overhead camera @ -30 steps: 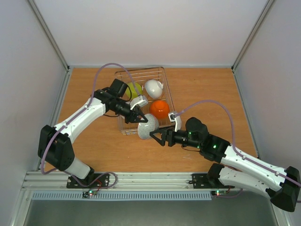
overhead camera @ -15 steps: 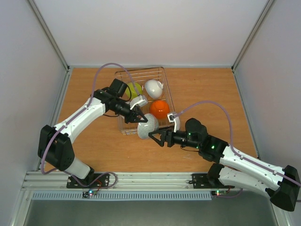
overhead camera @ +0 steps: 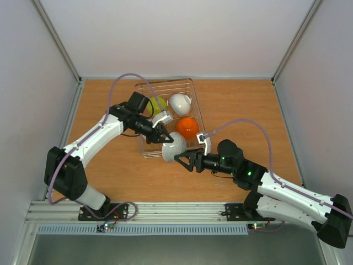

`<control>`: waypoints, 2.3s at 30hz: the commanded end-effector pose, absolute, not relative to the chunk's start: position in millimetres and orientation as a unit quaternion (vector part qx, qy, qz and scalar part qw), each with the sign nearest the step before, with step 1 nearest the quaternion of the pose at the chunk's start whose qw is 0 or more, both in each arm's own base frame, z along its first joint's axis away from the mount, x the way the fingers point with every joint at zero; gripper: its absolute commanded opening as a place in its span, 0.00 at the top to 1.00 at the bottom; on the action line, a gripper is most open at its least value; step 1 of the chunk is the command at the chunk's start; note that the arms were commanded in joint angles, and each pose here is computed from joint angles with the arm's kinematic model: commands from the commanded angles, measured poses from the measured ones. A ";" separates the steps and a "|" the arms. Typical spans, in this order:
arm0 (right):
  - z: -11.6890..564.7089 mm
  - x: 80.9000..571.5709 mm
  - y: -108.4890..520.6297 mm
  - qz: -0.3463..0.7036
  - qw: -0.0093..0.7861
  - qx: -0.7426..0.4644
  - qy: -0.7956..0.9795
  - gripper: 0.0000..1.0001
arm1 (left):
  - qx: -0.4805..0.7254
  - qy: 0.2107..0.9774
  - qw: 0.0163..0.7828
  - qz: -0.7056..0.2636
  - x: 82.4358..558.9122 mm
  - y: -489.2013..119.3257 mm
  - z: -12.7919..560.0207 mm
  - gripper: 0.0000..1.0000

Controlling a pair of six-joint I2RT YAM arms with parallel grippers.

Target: Load the bowls into the dish rack

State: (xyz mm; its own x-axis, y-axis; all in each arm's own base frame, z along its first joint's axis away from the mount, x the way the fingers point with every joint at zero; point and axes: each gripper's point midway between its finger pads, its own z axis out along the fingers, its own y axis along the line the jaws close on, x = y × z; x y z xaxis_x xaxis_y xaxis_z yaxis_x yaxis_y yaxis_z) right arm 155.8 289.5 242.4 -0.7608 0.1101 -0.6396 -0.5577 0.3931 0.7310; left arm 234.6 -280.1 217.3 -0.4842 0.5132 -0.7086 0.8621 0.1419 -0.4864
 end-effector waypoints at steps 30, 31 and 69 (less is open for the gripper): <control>248.9 189.1 259.8 0.273 0.351 -0.252 0.859 0.99 | 0.428 0.783 0.288 -0.348 286.6 -268.6 227.4 0.56; 251.2 194.3 257.3 0.256 0.360 -0.252 0.861 0.99 | 0.419 0.790 0.295 -0.336 293.2 -264.2 227.1 0.56; 209.4 274.1 303.5 0.032 0.226 -0.284 0.931 0.99 | 0.124 0.886 0.424 -0.137 400.5 -91.1 245.8 0.54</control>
